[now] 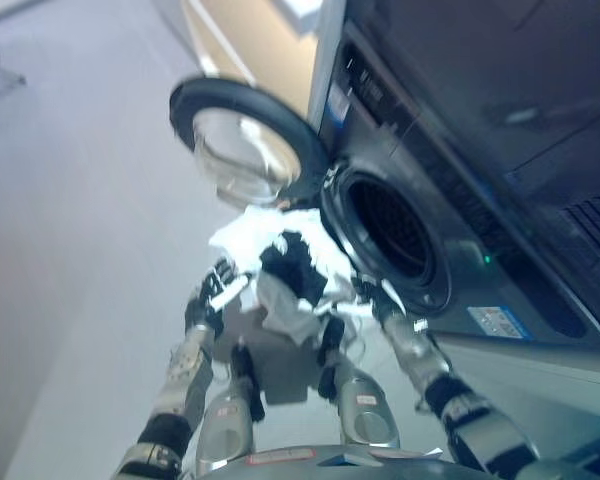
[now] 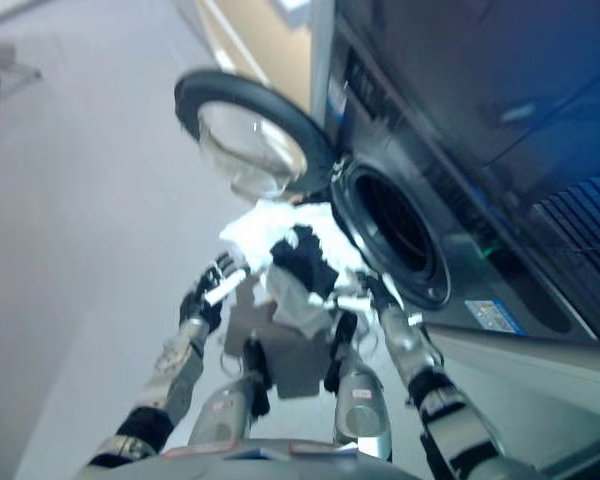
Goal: Put the clothes in the basket into the washing machine.
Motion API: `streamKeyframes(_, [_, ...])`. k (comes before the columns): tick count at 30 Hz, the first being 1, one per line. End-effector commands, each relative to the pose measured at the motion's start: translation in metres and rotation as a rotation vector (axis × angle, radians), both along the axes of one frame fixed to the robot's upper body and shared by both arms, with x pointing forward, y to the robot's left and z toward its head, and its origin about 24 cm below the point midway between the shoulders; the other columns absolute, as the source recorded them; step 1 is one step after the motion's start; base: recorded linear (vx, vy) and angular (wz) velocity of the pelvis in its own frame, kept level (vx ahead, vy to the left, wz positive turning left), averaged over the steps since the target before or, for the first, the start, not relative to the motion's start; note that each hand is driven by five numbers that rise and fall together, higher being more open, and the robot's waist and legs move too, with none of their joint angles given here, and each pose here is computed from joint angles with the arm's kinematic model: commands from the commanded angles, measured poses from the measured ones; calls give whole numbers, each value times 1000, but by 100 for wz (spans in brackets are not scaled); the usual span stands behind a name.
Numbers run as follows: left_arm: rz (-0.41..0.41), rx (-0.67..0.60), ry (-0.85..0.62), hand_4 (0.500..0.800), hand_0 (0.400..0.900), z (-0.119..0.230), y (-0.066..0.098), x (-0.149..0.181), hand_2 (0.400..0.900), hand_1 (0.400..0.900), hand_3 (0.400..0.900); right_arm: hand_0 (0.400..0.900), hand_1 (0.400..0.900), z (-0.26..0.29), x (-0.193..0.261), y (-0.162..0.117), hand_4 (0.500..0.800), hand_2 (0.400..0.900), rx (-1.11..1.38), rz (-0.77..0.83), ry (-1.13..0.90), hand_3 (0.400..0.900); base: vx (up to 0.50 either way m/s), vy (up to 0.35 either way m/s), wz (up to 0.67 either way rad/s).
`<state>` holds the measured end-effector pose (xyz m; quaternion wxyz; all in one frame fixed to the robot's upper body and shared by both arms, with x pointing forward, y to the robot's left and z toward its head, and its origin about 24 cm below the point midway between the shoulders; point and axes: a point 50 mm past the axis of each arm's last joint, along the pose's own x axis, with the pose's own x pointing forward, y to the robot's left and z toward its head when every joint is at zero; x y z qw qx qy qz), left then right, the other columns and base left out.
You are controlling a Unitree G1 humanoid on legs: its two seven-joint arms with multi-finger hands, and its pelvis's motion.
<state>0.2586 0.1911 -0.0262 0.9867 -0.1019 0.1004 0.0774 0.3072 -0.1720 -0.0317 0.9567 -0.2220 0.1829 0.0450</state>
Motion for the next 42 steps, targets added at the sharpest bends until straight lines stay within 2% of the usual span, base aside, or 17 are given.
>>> streamKeyframes(1, [21,65,-362,800,900,75,-1,20,900,900,900,900,900,72,43,38,800,900,-18,125,-322,900,-213,-59,28])
streamKeyframes(5, [42,122,-609,800,900,135,-11,39,900,900,900,900,900,146,75,39,800,900,-143,150,-559,900,-228,-28,18])
streamKeyframes(10, [49,168,-859,800,900,194,-28,42,900,900,900,900,900,216,99,18,800,900,-347,38,-751,900,-193,-4,21])
streamKeyframes(13, [44,185,-969,800,900,216,-35,39,900,900,900,900,900,238,107,7,800,900,-480,-24,-784,900,-121,37,10])
streamKeyframes(16, [51,159,-1076,800,900,239,-43,33,900,900,900,900,900,237,112,-15,800,900,-629,-101,-728,900,-103,32,6])
streamKeyframes(21, [15,117,-1156,800,900,255,-56,26,900,900,900,900,900,223,112,-35,800,900,-720,-174,-612,900,-71,45,10])
streamKeyframes(25, [7,120,-1178,800,900,258,-53,21,900,900,900,900,900,207,109,-46,800,900,-732,-185,-528,900,-34,22,13])
streamKeyframes(32, [9,93,-1104,800,900,244,-44,23,900,900,900,900,900,171,105,-35,800,900,-759,-61,-371,900,8,-16,6])
streamKeyframes(33, [12,86,-1078,800,900,239,-43,23,900,900,900,510,510,170,104,-39,566,510,-728,-92,-364,510,26,-30,9])
streamKeyframes(34, [10,85,-1077,800,900,239,-43,23,900,900,900,400,400,170,104,-40,500,400,-727,-93,-363,400,26,-35,9])
streamKeyframes(42, [63,110,-1021,800,900,228,-35,25,900,900,900,400,400,180,101,-51,500,400,-602,-204,-478,400,31,-21,2])
